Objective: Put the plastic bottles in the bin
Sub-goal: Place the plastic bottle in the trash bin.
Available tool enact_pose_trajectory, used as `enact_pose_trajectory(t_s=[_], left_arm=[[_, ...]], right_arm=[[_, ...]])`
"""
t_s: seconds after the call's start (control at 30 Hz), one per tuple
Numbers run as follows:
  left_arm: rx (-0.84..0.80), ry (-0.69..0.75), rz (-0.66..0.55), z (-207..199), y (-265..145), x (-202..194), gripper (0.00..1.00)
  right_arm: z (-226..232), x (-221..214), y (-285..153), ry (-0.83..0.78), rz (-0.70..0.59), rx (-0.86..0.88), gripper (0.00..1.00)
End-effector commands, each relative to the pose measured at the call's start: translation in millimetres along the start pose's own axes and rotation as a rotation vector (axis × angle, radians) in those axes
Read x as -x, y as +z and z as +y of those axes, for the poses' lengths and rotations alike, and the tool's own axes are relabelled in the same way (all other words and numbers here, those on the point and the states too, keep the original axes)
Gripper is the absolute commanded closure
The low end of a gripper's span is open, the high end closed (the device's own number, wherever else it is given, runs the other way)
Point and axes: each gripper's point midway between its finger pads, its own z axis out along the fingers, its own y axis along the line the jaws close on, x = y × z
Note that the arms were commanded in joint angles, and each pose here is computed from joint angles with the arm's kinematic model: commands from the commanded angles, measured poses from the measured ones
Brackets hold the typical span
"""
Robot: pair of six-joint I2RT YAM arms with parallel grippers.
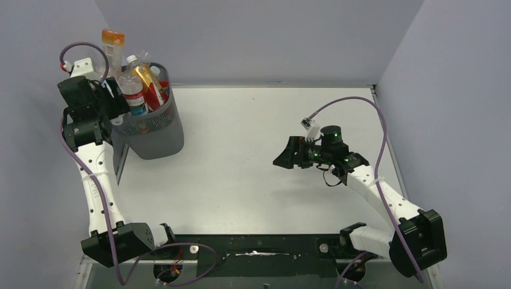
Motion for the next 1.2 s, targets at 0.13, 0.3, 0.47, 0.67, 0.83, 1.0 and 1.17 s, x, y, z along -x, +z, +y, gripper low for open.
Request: enact_pose_trajectory(t_s=[0.13, 0.3, 0.47, 0.67, 0.83, 1.0, 1.17], left_arm=[[-0.028, -0.023, -0.047, -5, -14, 4, 0.17], [-0.014, -0.024, -0.055, -3, -12, 4, 0.16], [0.007, -0.026, -0.073, 1, -16, 9, 0.16], [0.005, -0.027, -0.055, 1, -9, 3, 0.53], [-0.025, -0.042, -0.030, -5, -4, -1, 0.72], [-0.020, -0.045, -0.061, -5, -23, 20, 0.74], [-0.007, -0.042, -0.196, -5, -54, 64, 0.73]], right_arm=[[12, 6, 4, -0.042, -0.027, 0.055, 0.09], [13, 5, 5, -0.043, -0.023, 0.059, 0.09], [14, 2, 7, -0.044, -0.017, 0.061, 0.09], [13, 1, 8, -0.043, -0.014, 0.062, 0.09], [12, -1, 8, -0.044, -0.012, 0.059, 0.08], [14, 0, 7, -0.048, -0.012, 0.061, 0.08], [14, 2, 7, -0.050, -0.014, 0.059, 0.08]])
